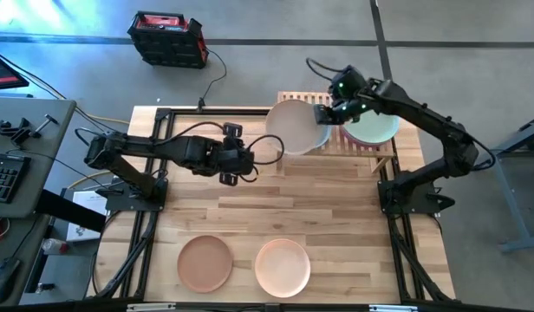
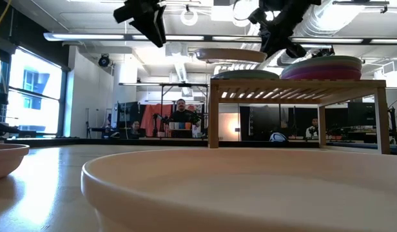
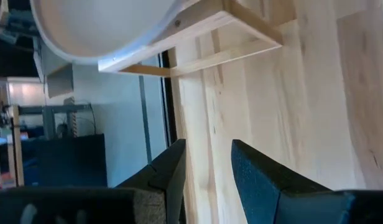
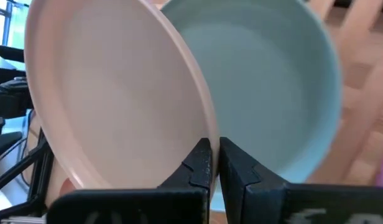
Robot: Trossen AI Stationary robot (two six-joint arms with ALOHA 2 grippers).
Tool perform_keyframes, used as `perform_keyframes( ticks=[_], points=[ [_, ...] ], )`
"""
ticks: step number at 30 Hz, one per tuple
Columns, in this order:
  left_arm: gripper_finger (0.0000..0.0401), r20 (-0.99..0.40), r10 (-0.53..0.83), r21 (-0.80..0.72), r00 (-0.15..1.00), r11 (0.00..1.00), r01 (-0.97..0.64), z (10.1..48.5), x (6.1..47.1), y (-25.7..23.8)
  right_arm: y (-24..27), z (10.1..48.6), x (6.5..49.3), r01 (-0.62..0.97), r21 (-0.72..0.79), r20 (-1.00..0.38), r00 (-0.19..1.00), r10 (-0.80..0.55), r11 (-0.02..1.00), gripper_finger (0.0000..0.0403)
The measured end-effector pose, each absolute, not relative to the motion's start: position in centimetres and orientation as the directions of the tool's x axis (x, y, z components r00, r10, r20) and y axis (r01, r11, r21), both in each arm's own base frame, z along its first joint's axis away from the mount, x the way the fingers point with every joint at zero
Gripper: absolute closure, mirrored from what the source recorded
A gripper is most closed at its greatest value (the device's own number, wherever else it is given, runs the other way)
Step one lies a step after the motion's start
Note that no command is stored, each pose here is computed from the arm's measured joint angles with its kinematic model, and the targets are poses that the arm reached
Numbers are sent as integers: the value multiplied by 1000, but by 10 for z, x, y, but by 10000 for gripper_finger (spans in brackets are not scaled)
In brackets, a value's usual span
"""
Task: Place and stack plates onto a shelf
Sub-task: Stack the gray plate on top of the light blue plate on the shelf
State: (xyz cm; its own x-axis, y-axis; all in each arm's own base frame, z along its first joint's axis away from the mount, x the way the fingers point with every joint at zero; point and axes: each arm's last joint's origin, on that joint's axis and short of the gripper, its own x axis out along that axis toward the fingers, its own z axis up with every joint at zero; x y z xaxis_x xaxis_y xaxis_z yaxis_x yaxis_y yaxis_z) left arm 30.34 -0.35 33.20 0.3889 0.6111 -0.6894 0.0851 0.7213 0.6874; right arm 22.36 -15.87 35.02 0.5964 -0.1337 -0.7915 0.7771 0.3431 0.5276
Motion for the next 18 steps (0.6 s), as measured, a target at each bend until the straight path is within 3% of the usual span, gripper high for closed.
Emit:
perform_keyframes(
  ticks=[18],
  points=[
    [284, -724, 595, 638, 350, 770, 13, 331, 303, 22, -188, 347, 191, 815, 486, -821, 549, -154, 316, 403]
  ],
)
